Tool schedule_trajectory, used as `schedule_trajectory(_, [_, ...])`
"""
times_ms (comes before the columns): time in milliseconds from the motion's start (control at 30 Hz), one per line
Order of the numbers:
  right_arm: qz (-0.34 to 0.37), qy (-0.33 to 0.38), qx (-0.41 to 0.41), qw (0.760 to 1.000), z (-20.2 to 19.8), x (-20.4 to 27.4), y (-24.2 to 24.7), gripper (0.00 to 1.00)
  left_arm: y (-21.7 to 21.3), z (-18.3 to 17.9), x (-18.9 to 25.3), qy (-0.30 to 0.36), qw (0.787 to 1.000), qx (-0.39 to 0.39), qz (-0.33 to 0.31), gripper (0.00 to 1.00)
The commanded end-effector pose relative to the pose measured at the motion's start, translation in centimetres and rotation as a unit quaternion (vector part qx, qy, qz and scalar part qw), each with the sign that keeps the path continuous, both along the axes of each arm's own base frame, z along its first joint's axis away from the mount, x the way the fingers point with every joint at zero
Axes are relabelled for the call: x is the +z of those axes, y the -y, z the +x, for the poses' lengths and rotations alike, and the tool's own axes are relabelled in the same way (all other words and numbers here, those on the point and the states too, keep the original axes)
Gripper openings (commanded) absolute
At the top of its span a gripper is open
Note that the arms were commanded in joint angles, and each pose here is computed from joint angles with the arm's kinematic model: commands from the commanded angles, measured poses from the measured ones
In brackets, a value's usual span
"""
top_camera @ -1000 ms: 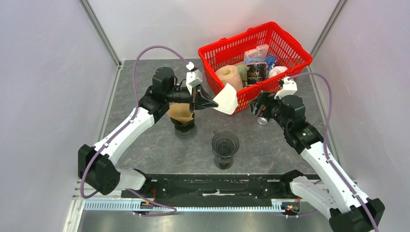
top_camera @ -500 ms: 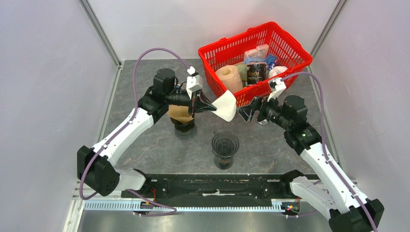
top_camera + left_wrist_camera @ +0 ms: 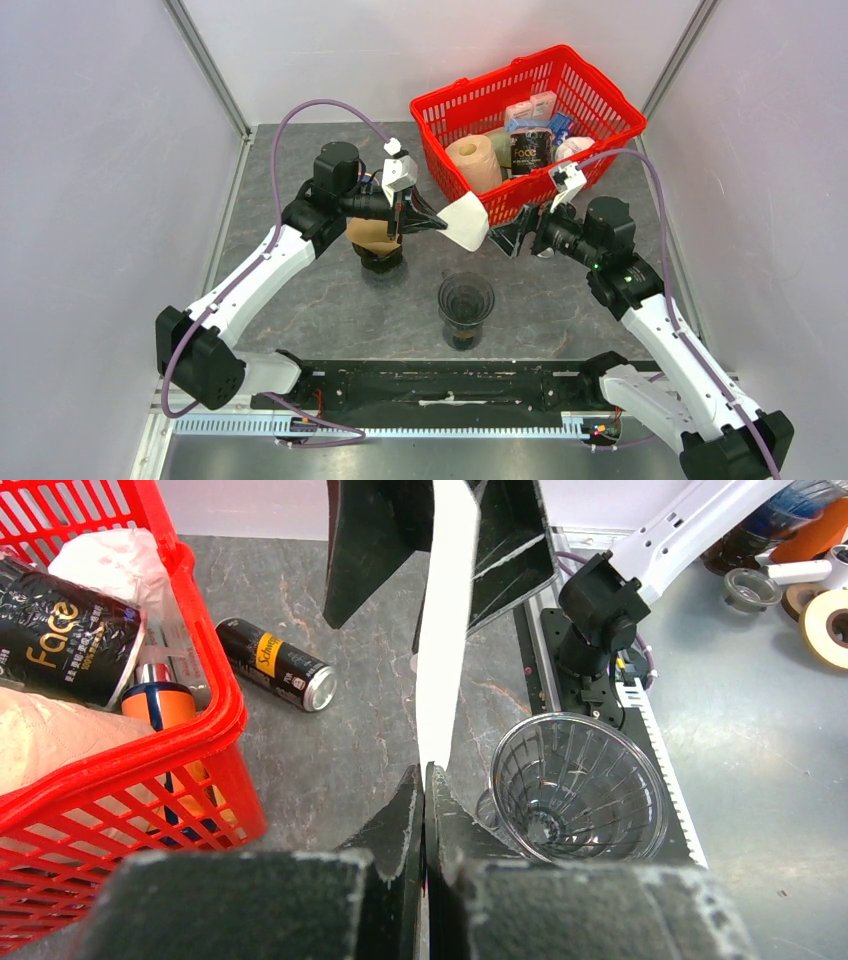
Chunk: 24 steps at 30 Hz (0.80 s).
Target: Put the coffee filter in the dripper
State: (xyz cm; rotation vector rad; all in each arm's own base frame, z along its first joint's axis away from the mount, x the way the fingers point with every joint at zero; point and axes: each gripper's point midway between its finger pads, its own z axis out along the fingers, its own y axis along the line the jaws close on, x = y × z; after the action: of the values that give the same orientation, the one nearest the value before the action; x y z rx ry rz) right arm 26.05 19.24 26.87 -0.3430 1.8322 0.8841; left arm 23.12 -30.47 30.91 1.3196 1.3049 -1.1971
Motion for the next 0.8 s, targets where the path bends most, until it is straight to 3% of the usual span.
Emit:
schedule_trajectory(0, [0.011, 0.045, 0.020, 0.999, -1.0, 2.7, -0.1, 0.97, -0.2, -0.1, 1.5, 0.035, 0.999, 0.000, -0.015, 0.02])
schedule_trajectory(400, [0.011, 0.056, 0.047, 0.997, -2.6, 2.9, -0.2, 0.97, 0.1, 0.4, 1.7, 0.017, 1.000, 0.008, -0.023, 0.02])
schedule_trajectory(767, [0.042, 0.076, 0.077, 0.993, -1.6, 4.3, -1.8, 0.97, 0.4, -0.5, 1.6, 0.002, 0.999, -0.027, -0.027, 0.02])
